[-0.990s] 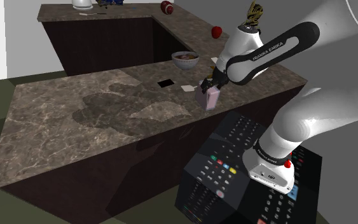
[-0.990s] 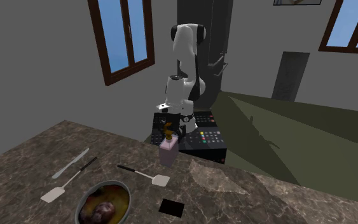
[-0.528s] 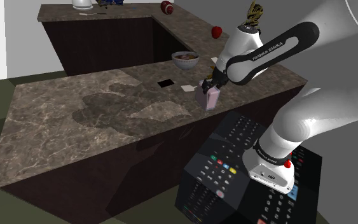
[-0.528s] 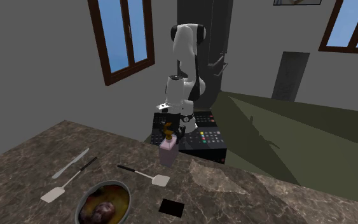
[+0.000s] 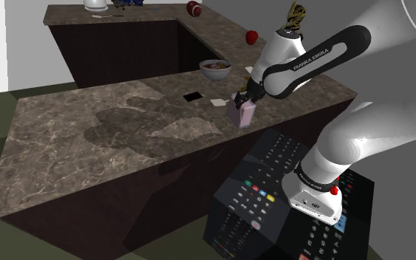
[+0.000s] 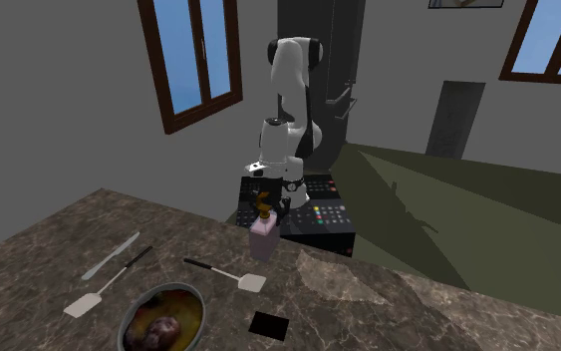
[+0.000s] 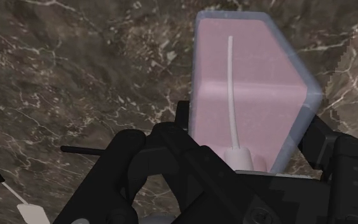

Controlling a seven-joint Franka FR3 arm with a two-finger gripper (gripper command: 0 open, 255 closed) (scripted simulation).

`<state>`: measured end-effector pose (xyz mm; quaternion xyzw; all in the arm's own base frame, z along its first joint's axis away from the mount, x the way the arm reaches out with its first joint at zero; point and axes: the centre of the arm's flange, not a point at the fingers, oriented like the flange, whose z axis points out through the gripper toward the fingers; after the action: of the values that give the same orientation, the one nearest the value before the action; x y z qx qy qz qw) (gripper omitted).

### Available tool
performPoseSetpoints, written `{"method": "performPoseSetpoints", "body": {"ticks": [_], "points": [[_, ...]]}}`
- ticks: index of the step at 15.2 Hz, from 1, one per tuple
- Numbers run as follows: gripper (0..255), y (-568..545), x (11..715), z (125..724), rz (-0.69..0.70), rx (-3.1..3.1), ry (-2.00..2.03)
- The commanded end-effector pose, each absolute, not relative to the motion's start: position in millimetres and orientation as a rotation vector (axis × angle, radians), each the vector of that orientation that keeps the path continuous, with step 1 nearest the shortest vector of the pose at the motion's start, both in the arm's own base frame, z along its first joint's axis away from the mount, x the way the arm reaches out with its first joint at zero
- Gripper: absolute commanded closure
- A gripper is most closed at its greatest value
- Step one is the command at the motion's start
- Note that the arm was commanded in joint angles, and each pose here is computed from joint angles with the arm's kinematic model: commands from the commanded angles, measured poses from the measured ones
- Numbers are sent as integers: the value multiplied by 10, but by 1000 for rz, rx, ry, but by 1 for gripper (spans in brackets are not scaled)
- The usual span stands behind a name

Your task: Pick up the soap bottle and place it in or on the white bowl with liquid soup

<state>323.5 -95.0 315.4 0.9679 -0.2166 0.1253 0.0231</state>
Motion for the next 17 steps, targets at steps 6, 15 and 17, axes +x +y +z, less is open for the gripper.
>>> {"method": "performPoseSetpoints", "body": {"ticks": [6,15,17], "points": [[255,-948,3235,3468,387,2997,-670],[255,-948,3235,3943,387,2997,-670],[255,-948,3235,4049,387,2997,-670]]}}
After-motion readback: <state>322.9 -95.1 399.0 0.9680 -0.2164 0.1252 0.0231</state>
